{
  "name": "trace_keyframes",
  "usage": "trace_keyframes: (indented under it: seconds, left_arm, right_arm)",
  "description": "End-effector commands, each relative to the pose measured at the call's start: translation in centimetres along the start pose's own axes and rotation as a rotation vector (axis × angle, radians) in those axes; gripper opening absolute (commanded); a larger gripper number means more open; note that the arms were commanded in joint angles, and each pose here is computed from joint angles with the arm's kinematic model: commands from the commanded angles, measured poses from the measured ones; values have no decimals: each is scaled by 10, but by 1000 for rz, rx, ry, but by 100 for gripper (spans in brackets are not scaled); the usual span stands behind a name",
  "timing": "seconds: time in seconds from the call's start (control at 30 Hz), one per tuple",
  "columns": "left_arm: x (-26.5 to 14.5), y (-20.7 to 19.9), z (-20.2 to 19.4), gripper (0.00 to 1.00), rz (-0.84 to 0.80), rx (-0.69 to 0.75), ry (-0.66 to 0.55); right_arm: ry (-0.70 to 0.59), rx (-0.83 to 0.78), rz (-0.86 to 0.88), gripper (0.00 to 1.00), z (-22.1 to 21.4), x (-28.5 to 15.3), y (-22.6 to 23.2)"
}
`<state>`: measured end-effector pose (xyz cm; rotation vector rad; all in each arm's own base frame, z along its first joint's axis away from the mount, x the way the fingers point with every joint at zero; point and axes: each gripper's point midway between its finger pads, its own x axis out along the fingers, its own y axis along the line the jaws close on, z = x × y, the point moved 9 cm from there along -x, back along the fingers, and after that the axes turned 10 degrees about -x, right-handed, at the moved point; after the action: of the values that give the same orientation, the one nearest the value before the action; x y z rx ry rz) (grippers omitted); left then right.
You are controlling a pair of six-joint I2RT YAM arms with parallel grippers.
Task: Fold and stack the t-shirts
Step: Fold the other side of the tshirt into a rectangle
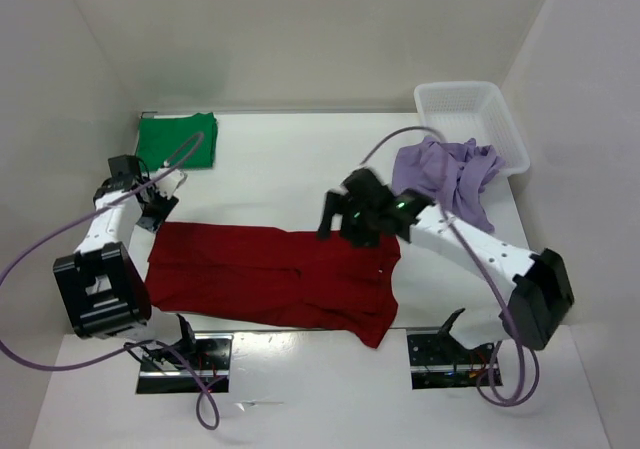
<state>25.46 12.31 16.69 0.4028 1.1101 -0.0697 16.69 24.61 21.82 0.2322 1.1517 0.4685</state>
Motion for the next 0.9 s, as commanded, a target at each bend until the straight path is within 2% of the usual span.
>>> trace_keyframes:
  seconds: [0.0, 0.1, 0.23, 0.4, 0.57, 0.67, 0.7, 0.77, 0.8, 0.83, 0.87]
  left_arm:
    - [15, 15, 27, 61, -17, -126, -95]
    - [35, 18, 38, 65, -63, -182, -91]
    - [61, 16, 42, 71, -140, -205, -67]
    - [79, 10, 39, 75, -197, -193, -50]
    - [92, 5, 34, 78, -216, -195, -41]
    - [105, 1, 28, 69, -236, -199, -11]
    - [110, -1, 26, 54, -246, -202, 4]
    - [114, -3, 24, 35, -254, -212, 17]
    - [115, -3, 24, 16, -259, -214, 26]
    - [115, -3, 24, 6, -259, -214, 26]
    - [115, -2, 22, 0, -242, -224, 39]
  right_arm:
    - [-151, 195, -306, 100, 38, -12, -86]
    - [-156, 238, -379, 100, 59, -5, -128]
    - [-97, 191, -490, 100, 73, 22, -150]
    - [38, 193, -528, 100, 63, 56, -171]
    - [61, 225, -532, 100, 48, 64, -180]
    - [82, 260, -518, 100, 43, 68, -187]
    - [83, 262, -506, 100, 41, 70, -187]
    - [82, 271, -499, 87, 40, 74, -190]
    - [75, 284, -485, 74, 43, 76, -193]
    - [73, 270, -473, 57, 44, 76, -192]
    - [73, 270, -473, 26, 44, 76, -192]
